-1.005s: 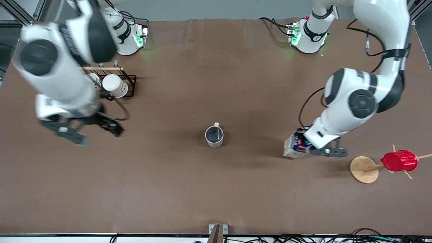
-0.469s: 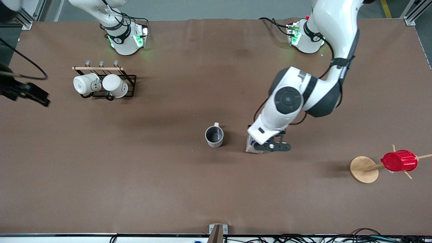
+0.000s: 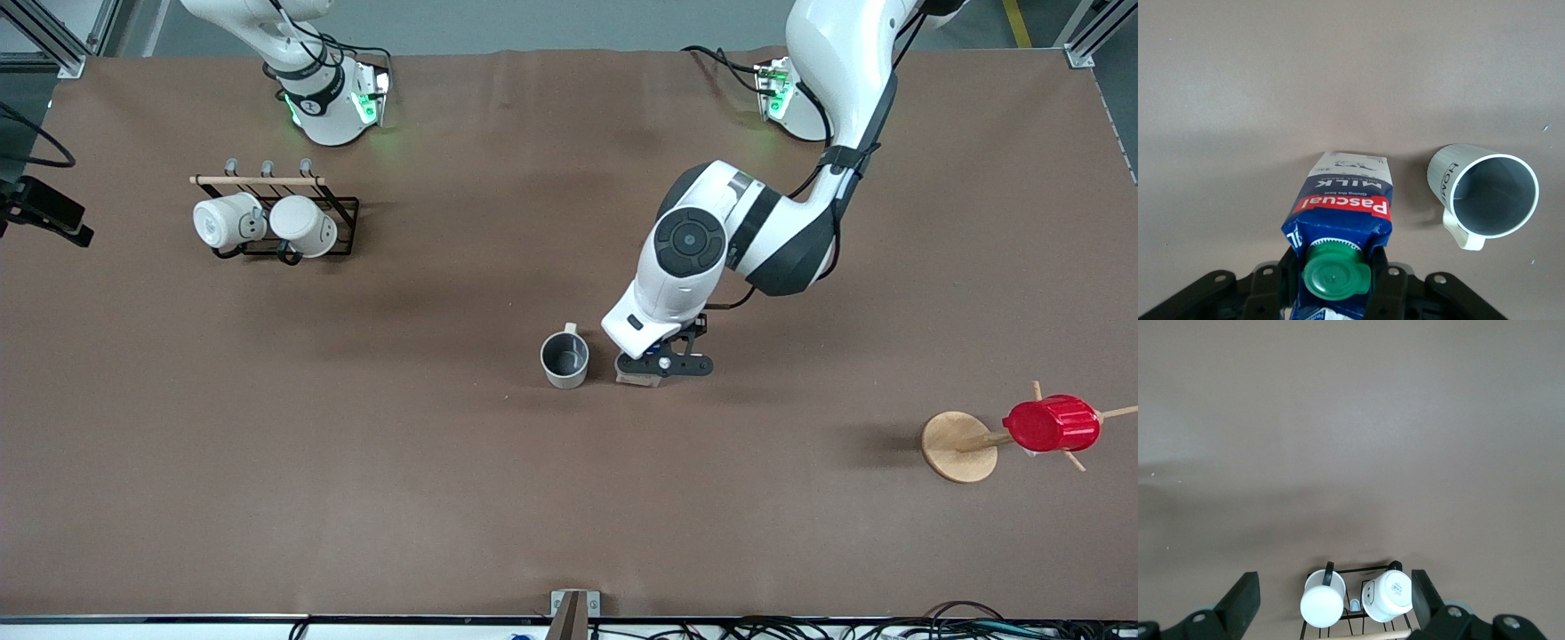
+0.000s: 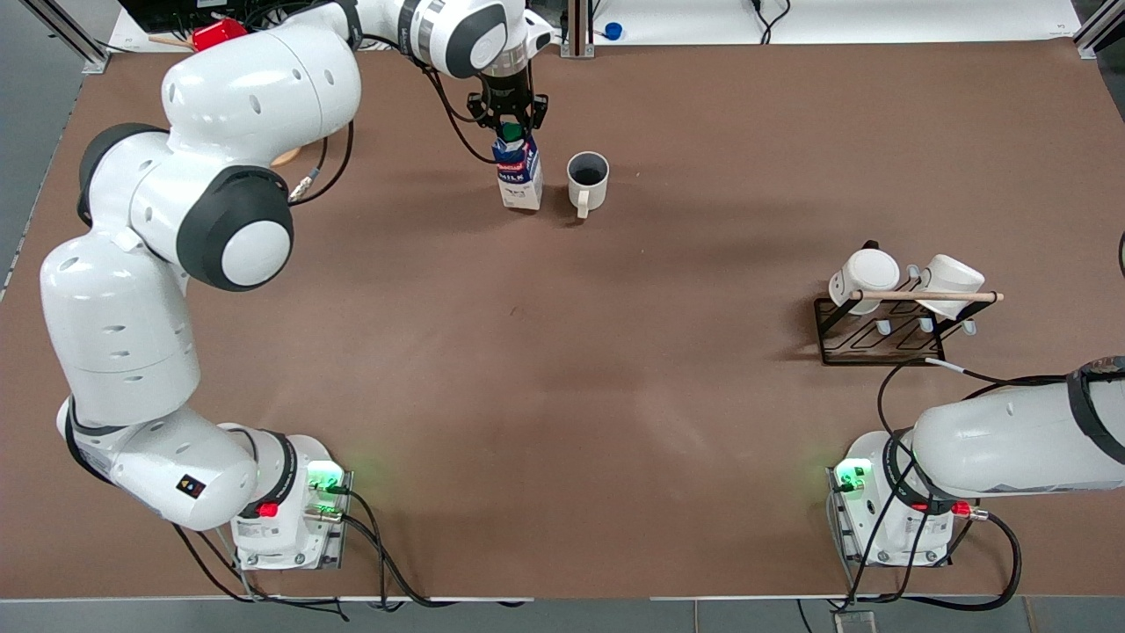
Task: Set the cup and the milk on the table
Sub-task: 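Withdraw the right gripper while the left gripper carries the milk toward the mug, then lower the milk carton beside the mug with the left gripper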
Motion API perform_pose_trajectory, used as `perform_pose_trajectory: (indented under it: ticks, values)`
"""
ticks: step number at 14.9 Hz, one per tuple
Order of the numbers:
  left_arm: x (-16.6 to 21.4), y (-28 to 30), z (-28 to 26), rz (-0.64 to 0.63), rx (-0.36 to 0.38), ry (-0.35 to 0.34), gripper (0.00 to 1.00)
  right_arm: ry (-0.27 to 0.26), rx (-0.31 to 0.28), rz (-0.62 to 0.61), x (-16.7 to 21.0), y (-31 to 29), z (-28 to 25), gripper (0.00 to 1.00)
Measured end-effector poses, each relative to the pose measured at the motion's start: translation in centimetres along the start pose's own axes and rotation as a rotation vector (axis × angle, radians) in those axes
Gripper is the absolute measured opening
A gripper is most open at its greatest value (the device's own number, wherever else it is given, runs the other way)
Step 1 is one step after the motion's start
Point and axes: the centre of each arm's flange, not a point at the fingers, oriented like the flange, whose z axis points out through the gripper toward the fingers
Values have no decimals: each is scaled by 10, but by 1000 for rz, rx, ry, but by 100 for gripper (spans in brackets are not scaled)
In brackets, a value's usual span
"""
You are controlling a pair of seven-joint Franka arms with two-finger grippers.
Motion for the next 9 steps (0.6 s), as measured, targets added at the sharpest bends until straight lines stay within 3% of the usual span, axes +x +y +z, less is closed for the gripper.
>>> perform_pose_trajectory:
  ticks: [9]
  values:
    - [-11,18,4,-1,8,-2,42,-7,4,0,0,0,2,100]
